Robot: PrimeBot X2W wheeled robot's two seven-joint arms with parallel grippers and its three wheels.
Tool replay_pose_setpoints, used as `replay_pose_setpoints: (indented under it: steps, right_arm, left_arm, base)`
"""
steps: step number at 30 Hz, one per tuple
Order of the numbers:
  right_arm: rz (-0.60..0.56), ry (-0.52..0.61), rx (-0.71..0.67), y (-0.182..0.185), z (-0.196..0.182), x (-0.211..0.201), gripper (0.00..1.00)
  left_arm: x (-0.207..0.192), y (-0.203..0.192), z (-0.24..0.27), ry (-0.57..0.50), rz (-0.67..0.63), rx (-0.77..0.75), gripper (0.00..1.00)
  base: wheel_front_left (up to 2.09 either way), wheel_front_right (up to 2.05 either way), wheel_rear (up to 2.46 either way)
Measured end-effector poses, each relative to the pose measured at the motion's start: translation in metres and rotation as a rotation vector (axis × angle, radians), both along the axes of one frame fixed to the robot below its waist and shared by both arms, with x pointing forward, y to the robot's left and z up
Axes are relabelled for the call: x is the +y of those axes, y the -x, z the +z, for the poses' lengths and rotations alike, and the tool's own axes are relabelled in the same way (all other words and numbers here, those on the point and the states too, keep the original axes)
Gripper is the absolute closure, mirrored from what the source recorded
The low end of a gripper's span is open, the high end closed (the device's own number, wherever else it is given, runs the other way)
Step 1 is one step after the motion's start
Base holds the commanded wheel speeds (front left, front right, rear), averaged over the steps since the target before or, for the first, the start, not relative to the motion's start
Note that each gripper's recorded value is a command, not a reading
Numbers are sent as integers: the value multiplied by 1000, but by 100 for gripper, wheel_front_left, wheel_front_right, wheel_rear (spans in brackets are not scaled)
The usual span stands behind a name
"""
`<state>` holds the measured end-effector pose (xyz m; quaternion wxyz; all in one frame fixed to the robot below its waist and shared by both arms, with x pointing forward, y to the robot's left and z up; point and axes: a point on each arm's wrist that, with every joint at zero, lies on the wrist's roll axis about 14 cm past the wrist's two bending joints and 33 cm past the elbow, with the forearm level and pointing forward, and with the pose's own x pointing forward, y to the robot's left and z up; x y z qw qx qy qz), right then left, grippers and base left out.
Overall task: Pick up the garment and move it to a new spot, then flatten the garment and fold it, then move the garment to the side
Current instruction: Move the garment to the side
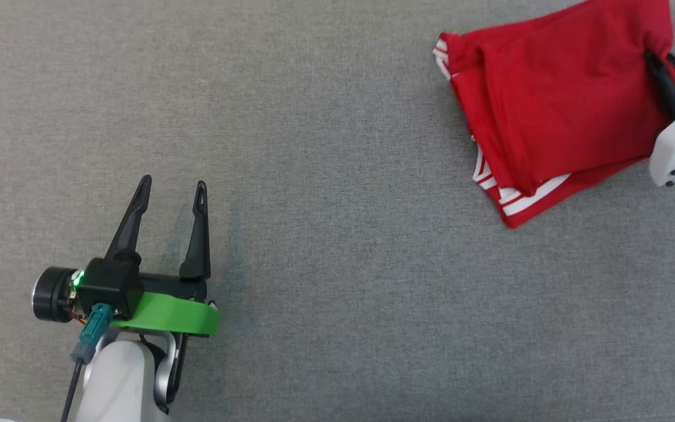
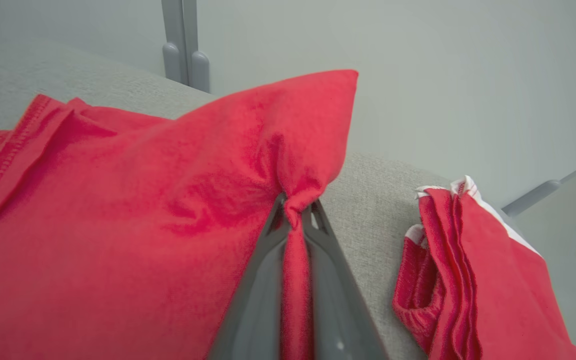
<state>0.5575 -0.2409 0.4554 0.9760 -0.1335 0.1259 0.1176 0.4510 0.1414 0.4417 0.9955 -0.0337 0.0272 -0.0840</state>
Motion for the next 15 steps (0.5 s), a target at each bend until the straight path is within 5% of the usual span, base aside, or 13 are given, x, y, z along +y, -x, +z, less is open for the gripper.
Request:
replay_pose_setpoints:
  steps: [15]
  right_arm:
    - [-207, 254, -10, -10, 39, -138, 100]
  left_arm:
    - [-53, -35, -40, -15, -194, 22, 0]
  base:
    - [0, 0, 0]
